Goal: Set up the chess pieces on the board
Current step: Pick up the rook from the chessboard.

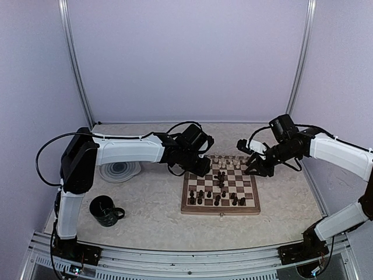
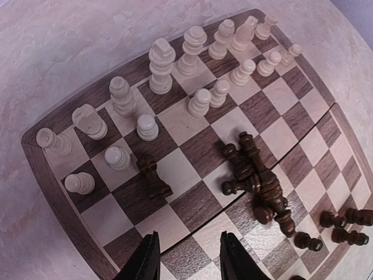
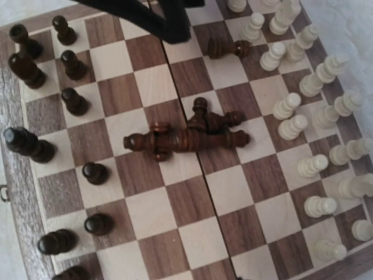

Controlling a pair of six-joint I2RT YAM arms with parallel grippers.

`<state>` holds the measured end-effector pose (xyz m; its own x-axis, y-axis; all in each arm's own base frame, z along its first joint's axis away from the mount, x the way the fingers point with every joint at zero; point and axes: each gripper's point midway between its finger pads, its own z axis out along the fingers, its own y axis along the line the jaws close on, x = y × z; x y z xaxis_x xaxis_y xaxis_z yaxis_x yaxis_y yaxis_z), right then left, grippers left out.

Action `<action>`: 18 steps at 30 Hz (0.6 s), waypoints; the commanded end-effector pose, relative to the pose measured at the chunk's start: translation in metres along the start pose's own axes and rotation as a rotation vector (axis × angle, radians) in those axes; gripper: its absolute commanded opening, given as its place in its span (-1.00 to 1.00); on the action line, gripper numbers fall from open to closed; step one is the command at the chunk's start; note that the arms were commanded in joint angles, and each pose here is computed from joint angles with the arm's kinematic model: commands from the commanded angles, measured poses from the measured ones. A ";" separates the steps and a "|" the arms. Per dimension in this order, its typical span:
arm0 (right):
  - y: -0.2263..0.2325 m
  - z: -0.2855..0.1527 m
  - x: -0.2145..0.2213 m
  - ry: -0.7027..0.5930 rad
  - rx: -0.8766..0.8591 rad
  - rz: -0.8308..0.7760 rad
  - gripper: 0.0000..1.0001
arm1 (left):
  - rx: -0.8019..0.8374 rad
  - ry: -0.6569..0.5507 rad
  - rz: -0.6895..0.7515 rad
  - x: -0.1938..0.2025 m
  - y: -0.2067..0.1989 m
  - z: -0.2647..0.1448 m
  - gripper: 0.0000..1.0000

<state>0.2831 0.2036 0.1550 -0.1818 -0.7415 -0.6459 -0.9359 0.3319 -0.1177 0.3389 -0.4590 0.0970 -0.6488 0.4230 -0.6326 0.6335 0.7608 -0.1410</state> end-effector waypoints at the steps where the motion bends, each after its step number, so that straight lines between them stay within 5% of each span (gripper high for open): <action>1: -0.001 -0.003 -0.004 -0.048 0.023 0.011 -0.29 | -0.059 0.041 -0.011 0.003 0.010 0.013 -0.26; 18: 0.001 0.005 0.005 -0.049 0.021 0.019 -0.29 | -0.113 0.061 -0.035 0.001 0.020 0.044 -0.23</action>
<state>0.2818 0.2025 0.1438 -0.1897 -0.7244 -0.6628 -0.9296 0.3497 -0.1162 0.3586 -0.4655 0.0628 -0.6898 0.4340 -0.5795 0.5837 0.8069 -0.0906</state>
